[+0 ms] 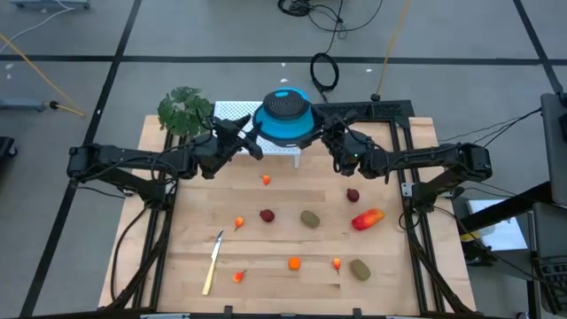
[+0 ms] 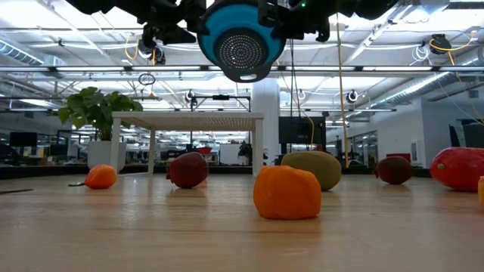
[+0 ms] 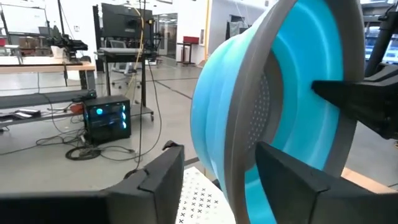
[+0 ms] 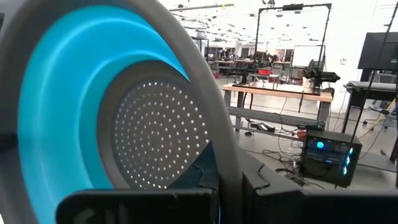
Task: Pick & Place Fruit
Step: Put the blue strainer bowl on the shelf
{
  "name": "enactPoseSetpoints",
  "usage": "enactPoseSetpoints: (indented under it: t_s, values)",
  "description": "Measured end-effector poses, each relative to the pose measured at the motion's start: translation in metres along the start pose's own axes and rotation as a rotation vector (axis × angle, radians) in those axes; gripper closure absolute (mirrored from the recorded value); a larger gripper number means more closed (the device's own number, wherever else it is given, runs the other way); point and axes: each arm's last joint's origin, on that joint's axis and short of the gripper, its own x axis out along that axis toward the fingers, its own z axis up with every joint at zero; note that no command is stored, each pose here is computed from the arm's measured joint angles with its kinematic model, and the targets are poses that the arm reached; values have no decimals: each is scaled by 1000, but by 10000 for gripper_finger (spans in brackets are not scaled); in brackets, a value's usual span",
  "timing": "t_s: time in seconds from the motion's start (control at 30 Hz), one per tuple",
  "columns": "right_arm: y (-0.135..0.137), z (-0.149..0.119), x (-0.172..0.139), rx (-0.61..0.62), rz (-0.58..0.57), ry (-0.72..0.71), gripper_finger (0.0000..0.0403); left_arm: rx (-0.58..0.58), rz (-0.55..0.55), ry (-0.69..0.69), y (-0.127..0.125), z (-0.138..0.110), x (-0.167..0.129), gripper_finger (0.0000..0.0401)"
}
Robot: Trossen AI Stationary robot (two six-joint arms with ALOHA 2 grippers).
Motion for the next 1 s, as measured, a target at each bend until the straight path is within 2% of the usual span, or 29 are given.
enactPoseSetpoints:
  t_s: [0.13, 0.27, 0.33, 0.73, 0.87, 1.0]
  values:
    - [0, 0, 0, 11, 4, 0, 401, -6, -6, 3, 0, 0, 0, 287]
    - [2, 0, -3, 13, 11, 0, 400, -9, -63, 9, 1, 0, 2, 363]
    - [3, 1, -4, 15, 16, -1, 401, -26, -70, 9, 2, 0, 4, 388]
    - [6, 0, -6, -5, 53, 3, 385, -42, -74, 39, 5, -3, 6, 394]
    - [5, 2, -7, -90, 103, 1, 362, -86, -59, 58, 6, -5, 6, 395]
    - [4, 3, -9, -131, 116, 13, 319, -104, -56, 85, 6, -8, 5, 396]
